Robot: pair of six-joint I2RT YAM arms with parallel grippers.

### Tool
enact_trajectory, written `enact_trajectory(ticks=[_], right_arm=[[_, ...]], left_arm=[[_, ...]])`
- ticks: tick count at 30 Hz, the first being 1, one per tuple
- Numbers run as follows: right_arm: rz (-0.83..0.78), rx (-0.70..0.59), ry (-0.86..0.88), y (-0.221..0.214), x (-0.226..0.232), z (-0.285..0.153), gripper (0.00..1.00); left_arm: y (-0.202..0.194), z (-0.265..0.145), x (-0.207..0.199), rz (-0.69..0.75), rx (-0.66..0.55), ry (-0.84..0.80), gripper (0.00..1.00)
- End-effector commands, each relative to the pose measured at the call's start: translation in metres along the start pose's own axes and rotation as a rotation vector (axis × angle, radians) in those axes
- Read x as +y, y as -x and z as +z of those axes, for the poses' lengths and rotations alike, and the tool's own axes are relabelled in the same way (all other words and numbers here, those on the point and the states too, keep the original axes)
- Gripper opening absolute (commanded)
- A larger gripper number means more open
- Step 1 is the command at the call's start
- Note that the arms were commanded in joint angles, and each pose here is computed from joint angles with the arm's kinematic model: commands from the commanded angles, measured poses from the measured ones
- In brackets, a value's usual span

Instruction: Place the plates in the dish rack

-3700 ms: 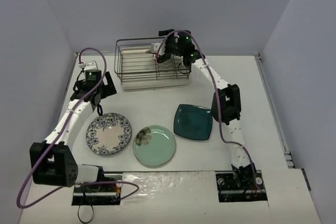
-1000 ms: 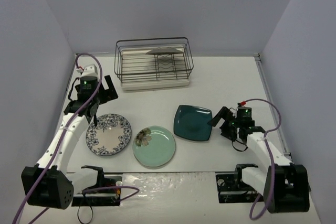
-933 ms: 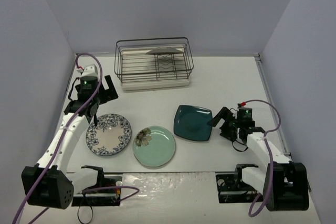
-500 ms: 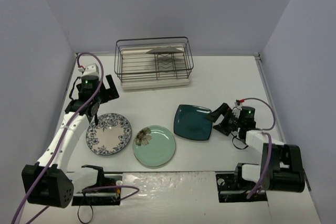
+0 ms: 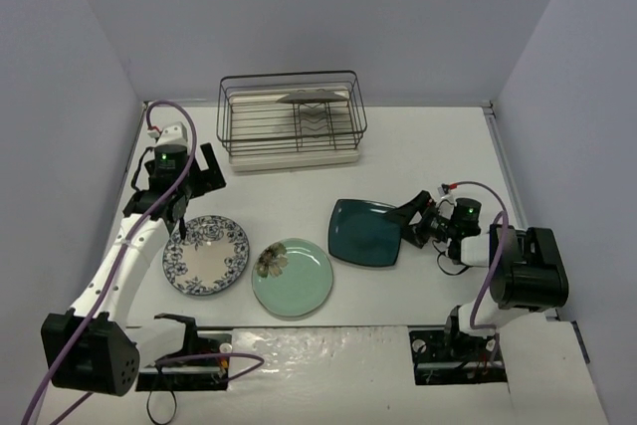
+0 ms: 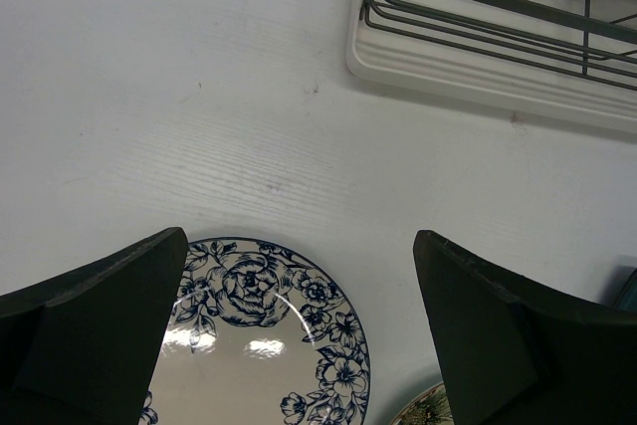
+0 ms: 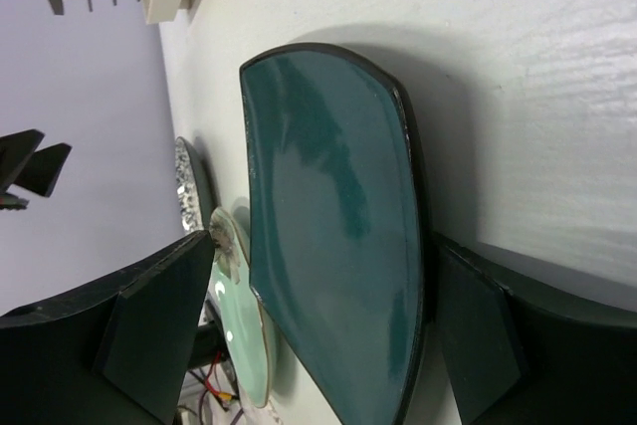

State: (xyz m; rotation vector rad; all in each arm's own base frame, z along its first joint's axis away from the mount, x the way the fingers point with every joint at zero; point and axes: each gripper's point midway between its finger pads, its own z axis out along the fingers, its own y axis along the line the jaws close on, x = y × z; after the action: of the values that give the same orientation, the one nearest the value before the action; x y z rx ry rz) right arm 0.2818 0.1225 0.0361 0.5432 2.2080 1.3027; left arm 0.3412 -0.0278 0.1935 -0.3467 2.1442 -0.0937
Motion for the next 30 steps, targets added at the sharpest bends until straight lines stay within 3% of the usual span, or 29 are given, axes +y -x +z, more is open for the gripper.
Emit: enact_trajectory(ticks=[1, 5, 13, 17, 20, 24, 30], right_arm=[[0.142, 0.051, -0.215, -0.034, -0.064, -0.002, 0.74], [0.173, 0.067, -0.249, -0.04, -0.076, -0.001, 0.56], [0.162, 0.056, -0.311, -0.037, -0.085, -0.004, 0.29], [0.134, 0.044, -0.339, -0.032, -0.086, -0.007, 0.06], [0.095, 0.035, -0.336, -0.027, -0.081, -0.009, 0.0], [-0.028, -0.023, -0.258, -0.006, -0.052, -0.012, 0.0], [-0.396, -0.237, -0.105, 0.051, 0.057, -0.039, 0.0]], left_arm=[[0.026, -0.01, -0.007, -0.011, -0.092, -0.025, 0.97], [0.027, -0.011, -0.005, -0.01, -0.098, -0.015, 0.97], [0.028, -0.011, -0.004, -0.007, -0.101, -0.004, 0.97], [0.028, -0.011, -0.004, -0.005, -0.099, 0.002, 0.97], [0.029, -0.012, -0.004, -0.003, -0.102, 0.005, 0.97], [0.03, -0.013, -0.003, -0.002, -0.108, 0.009, 0.97], [0.03, -0.015, -0.004, -0.003, -0.113, 0.005, 0.97]])
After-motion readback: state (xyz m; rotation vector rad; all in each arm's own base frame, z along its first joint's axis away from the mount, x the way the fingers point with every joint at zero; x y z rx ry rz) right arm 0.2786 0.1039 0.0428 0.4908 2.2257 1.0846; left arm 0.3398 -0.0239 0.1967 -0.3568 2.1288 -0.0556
